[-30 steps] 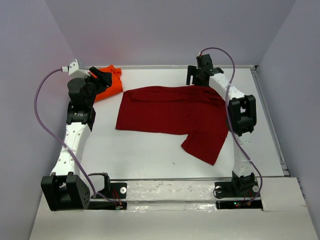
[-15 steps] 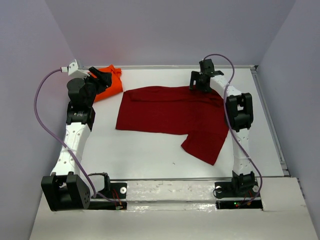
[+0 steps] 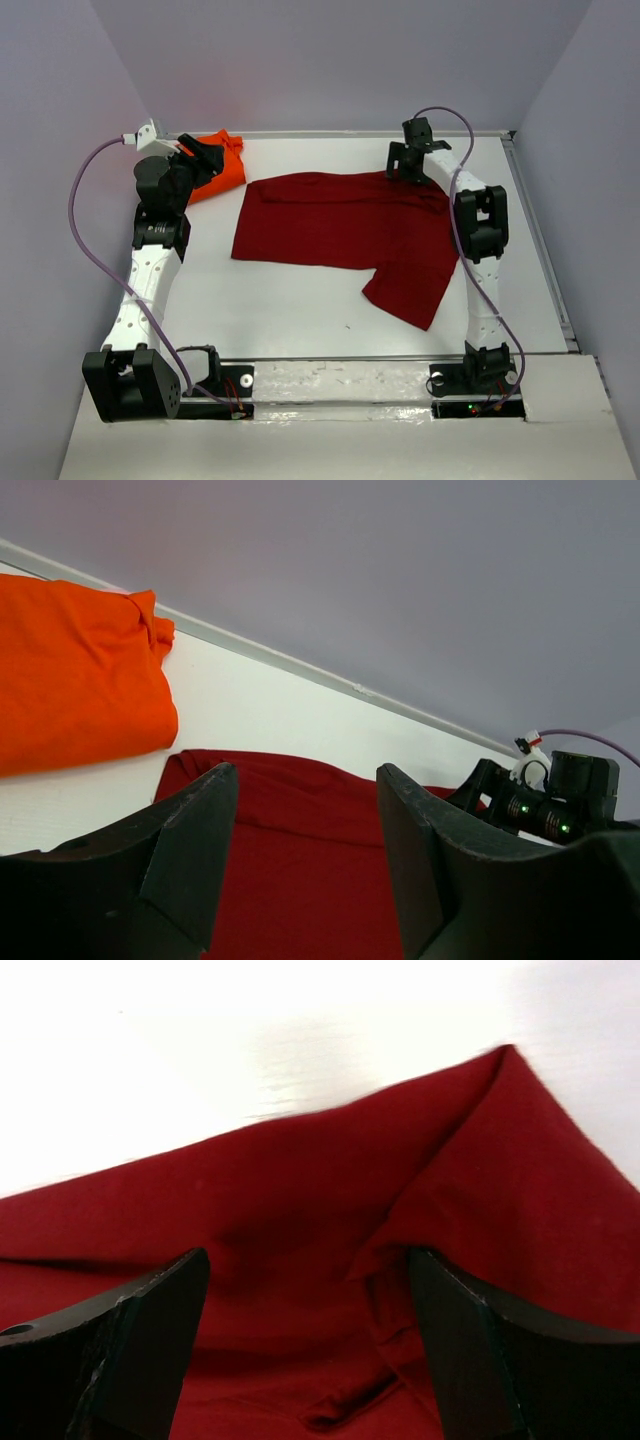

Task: Fold and stack the t-shirts
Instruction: Fold the flattened tshirt in 1/3 of the way

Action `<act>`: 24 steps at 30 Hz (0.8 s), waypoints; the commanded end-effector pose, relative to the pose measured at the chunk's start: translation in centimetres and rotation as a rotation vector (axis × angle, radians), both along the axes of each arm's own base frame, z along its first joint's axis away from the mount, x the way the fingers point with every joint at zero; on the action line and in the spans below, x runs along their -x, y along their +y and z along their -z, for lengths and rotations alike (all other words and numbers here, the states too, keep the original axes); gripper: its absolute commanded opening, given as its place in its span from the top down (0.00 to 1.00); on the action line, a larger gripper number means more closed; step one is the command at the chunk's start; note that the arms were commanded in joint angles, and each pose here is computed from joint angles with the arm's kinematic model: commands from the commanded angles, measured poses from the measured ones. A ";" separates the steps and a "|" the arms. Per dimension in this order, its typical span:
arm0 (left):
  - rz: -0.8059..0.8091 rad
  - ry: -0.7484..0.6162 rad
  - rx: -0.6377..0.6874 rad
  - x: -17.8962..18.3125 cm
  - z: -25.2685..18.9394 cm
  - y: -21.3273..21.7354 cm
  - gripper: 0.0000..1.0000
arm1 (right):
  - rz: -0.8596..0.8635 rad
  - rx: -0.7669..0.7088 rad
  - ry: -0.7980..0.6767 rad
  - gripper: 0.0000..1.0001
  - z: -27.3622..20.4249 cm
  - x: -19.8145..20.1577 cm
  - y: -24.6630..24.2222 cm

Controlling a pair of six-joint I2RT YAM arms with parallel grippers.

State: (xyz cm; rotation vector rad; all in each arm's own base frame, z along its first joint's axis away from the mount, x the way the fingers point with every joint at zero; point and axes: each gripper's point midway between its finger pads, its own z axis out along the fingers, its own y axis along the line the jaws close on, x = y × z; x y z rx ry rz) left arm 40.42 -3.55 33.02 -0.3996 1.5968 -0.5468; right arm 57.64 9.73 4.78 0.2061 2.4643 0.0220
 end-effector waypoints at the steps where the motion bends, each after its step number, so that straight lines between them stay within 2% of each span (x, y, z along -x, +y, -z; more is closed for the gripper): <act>1: 0.012 -0.054 0.000 -0.2 -1.1 -0.1 0.33 | 0.056 0.086 -0.038 0.14 -1.8 -0.8 -2.9; 24: 0.049 -0.052 0.022 -0.2 -0.8 -0.8 0.32 | 0.291 0.298 -0.094 0.12 -3.8 -2.7 -14.8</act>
